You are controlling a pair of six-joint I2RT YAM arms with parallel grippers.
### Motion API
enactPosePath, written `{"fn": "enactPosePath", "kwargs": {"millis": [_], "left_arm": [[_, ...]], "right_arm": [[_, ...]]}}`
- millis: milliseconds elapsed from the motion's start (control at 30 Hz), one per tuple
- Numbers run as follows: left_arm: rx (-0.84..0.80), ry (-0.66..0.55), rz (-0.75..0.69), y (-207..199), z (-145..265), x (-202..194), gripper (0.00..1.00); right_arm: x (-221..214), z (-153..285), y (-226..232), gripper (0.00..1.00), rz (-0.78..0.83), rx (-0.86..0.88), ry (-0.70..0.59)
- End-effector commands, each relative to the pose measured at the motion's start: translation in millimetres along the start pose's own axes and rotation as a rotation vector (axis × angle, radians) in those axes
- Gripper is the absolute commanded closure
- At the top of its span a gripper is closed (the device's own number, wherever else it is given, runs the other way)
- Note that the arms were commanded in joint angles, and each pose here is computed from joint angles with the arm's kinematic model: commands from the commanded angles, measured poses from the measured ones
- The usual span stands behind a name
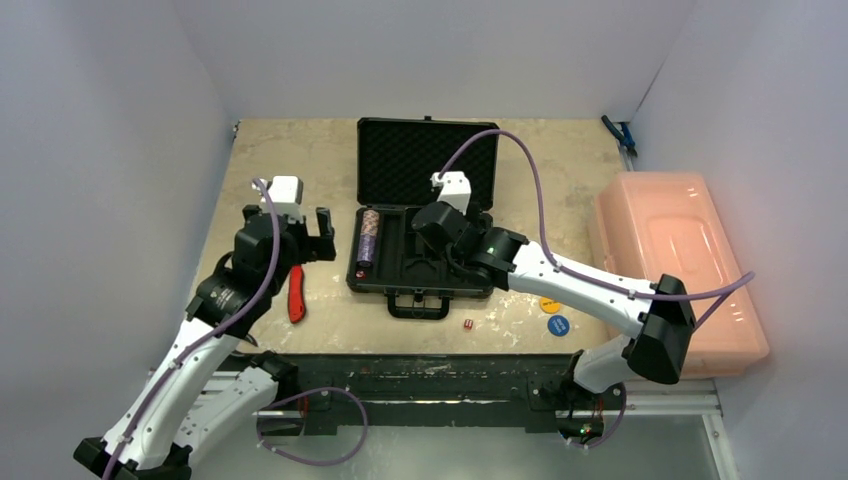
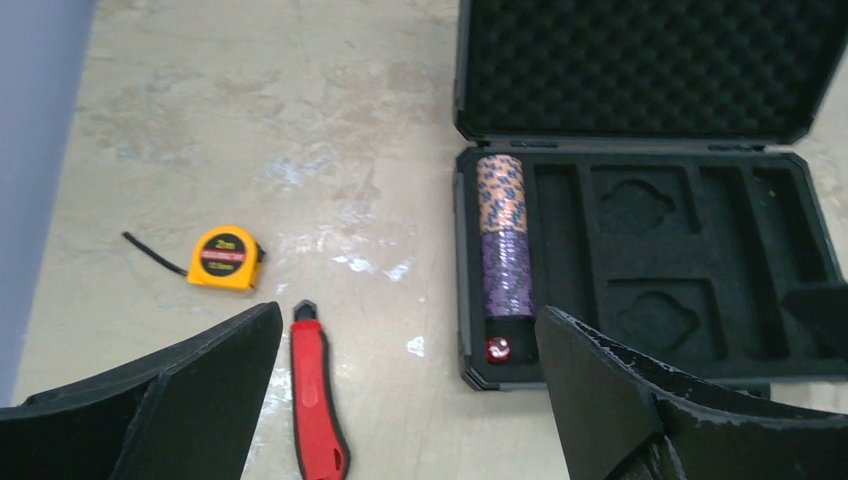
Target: Pack up texas hold em set
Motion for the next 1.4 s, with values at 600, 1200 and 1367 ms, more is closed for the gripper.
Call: {"fn": "enactPosePath", "kwargs": {"millis": [600,1200,1367], "left_arm": [[-0.403,0.376,-0.001,-102,-8,-50,0.0],[-0.551,0.455,-0.087,-157,3,-86,0.1],[-0.56,0.471,-0.105,-181,8,-103,0.12]], "right_arm": [[6,14,-81,0.01,-0.037,-0.277,-0.101],[23,36,-136,0.01,-0.132,-0.315,-0.181],[24,47,-151,0.01,-0.152,-0.374,-0.185]]}}
Point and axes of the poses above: each gripper's point midway between its finger pads, its own z axis back along the fingers, its own y axis along the line the jaws close on, x = y × z, the point moved 4 cm from there along z, back along the fingers, and after that the axes turned 9 degrees about z, right-handed, at the moved point
